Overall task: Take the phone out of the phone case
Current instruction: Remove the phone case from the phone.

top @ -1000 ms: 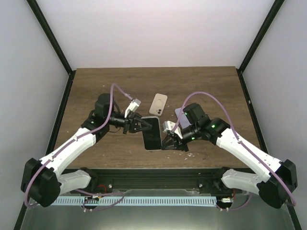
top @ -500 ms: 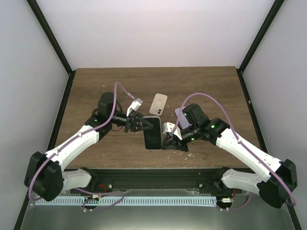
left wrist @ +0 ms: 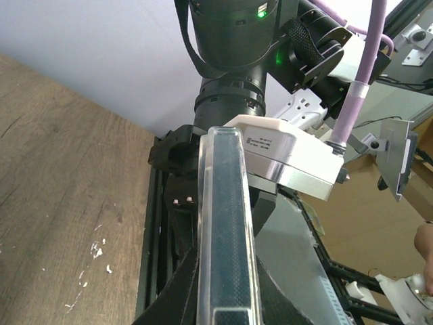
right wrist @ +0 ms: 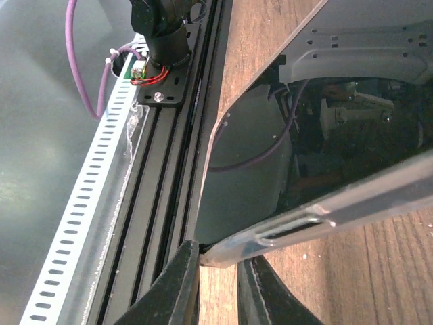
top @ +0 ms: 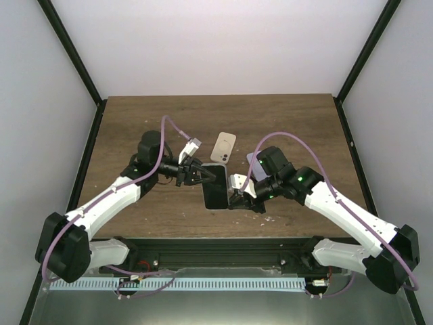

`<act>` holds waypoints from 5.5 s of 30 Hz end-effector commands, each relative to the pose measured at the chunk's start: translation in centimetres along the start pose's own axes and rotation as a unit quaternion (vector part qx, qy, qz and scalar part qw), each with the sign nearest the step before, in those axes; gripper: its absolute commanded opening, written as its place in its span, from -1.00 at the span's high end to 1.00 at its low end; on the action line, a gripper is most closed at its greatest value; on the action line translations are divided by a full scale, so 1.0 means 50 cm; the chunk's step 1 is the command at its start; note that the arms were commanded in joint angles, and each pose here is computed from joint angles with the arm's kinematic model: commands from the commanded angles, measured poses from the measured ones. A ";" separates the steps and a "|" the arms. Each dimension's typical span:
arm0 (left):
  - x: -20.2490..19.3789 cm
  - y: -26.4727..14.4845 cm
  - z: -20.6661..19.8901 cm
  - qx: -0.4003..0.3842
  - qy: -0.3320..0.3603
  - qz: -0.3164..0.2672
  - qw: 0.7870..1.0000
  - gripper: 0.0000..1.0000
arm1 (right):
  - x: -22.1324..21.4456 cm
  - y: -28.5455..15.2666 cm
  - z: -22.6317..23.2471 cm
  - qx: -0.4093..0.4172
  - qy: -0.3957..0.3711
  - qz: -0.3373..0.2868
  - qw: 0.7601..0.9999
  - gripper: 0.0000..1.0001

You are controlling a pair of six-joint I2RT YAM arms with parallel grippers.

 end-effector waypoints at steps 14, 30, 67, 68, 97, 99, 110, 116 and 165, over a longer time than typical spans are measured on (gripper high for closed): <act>-0.007 0.017 -0.021 -0.037 -0.048 0.028 0.998 1.00 | 0.009 -0.011 -0.077 -0.097 -0.134 0.066 0.984 0.78; -0.016 0.027 -0.027 -0.043 -0.049 0.039 0.997 1.00 | 0.009 -0.005 -0.107 -0.126 -0.123 0.068 0.982 0.78; 0.040 -0.050 -0.011 0.043 0.004 -0.061 0.997 1.00 | 0.022 -0.016 -0.074 -0.016 0.126 -0.060 0.990 0.01; 0.040 -0.050 -0.011 0.042 0.004 -0.061 0.997 1.00 | 0.024 -0.016 -0.072 -0.013 0.125 -0.062 0.990 0.01; 0.006 -0.004 -0.043 -0.025 -0.007 0.001 1.000 1.00 | -0.029 0.000 -0.188 -0.097 0.159 -0.020 0.982 0.06; 0.003 -0.001 -0.044 -0.027 -0.008 0.004 1.000 1.00 | -0.028 -0.001 -0.195 -0.100 0.161 -0.022 0.982 0.05; -0.003 0.007 -0.047 -0.036 -0.010 0.014 0.999 1.00 | 0.016 -0.012 -0.216 -0.086 0.169 -0.066 0.980 0.00; -0.004 0.007 -0.047 -0.034 -0.010 0.014 0.999 1.00 | 0.054 -0.020 -0.205 -0.045 0.161 -0.101 0.981 -0.06; -0.136 -0.196 0.227 0.488 -0.176 -0.277 0.809 -0.22 | -0.121 0.102 -0.167 0.054 0.399 -0.055 0.914 0.99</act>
Point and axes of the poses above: each gripper's point midway between its finger pads, its own y axis out along the fingers, its own z axis along the line the jaws close on, x = y × z, the point moved 3 cm from there along -y, back along the fingers, and after that the axes turned 4 degrees about -y, right-handed, at the moved point
